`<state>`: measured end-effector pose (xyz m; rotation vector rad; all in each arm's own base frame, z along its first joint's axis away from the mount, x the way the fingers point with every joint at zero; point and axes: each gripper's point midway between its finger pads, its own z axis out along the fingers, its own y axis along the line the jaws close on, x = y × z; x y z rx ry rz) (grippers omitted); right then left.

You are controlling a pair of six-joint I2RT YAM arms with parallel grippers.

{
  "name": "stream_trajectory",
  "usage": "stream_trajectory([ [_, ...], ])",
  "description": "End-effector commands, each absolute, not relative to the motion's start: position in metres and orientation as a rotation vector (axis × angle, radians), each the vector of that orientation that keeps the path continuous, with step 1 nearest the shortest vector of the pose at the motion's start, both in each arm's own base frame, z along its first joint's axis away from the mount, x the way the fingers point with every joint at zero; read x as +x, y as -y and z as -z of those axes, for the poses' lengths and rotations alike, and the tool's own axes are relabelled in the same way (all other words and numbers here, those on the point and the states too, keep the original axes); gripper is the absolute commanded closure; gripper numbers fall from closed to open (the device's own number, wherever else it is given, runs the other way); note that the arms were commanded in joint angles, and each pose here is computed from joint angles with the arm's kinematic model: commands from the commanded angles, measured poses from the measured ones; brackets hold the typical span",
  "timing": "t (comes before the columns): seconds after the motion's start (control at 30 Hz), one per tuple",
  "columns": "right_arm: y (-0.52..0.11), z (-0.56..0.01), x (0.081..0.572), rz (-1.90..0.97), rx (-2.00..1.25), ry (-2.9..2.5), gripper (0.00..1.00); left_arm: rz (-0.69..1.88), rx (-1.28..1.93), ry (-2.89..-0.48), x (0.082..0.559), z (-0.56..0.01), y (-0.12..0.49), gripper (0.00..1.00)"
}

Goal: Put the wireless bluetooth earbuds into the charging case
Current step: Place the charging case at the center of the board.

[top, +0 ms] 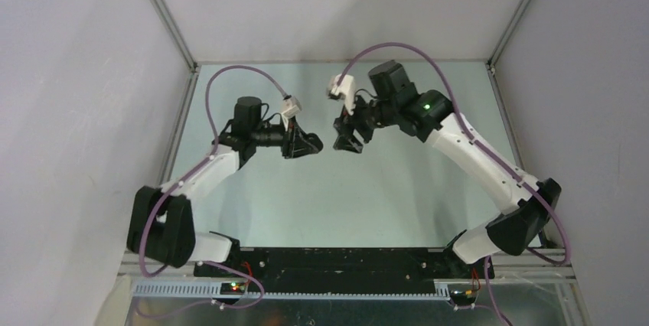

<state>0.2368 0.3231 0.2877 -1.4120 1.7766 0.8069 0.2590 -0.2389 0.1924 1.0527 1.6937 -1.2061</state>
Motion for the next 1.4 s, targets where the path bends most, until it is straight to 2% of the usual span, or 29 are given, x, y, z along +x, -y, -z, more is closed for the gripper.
stream_trajectory([
  [0.0,-0.3,-0.325,0.254,-0.724,-1.275,-1.697,0.3,0.984,0.785,-1.914,0.323,-0.168,0.23,0.8],
  [0.2,-0.286,-0.323,0.272,-0.653,-1.208,-1.726,0.28,0.895,0.633,-2.098,0.342,-0.121,0.218,0.76],
  [0.37,-0.286,-0.319,0.275,-0.632,-1.206,-1.73,0.27,0.767,0.377,-2.245,0.367,-0.082,0.189,0.75],
  [0.57,-0.285,-0.314,0.277,-0.612,-1.212,-1.731,0.26,0.724,0.078,-2.242,0.39,-0.067,0.146,0.7],
  [0.7,-0.29,-0.308,0.276,-0.608,-1.231,-1.738,0.26,0.802,-0.085,-2.227,0.402,-0.069,0.125,0.64],
  [0.77,-0.293,-0.305,0.275,-0.603,-1.24,-1.741,0.26,0.827,-0.126,-2.235,0.408,-0.07,0.117,0.64],
  [1.0,-0.277,-0.317,0.29,-0.473,-1.183,-1.735,0.24,1.039,-0.086,-2.267,0.414,-0.078,0.18,0.65],
  [1.23,-0.177,-0.34,0.34,-0.44,-0.858,-1.815,0.21,1.148,-0.088,-2.183,0.456,-0.101,0.25,0.64],
  [1.37,-0.126,-0.349,0.353,-0.428,-0.712,-1.826,0.21,1.251,-0.154,-2.152,0.479,-0.111,0.292,0.62],
])
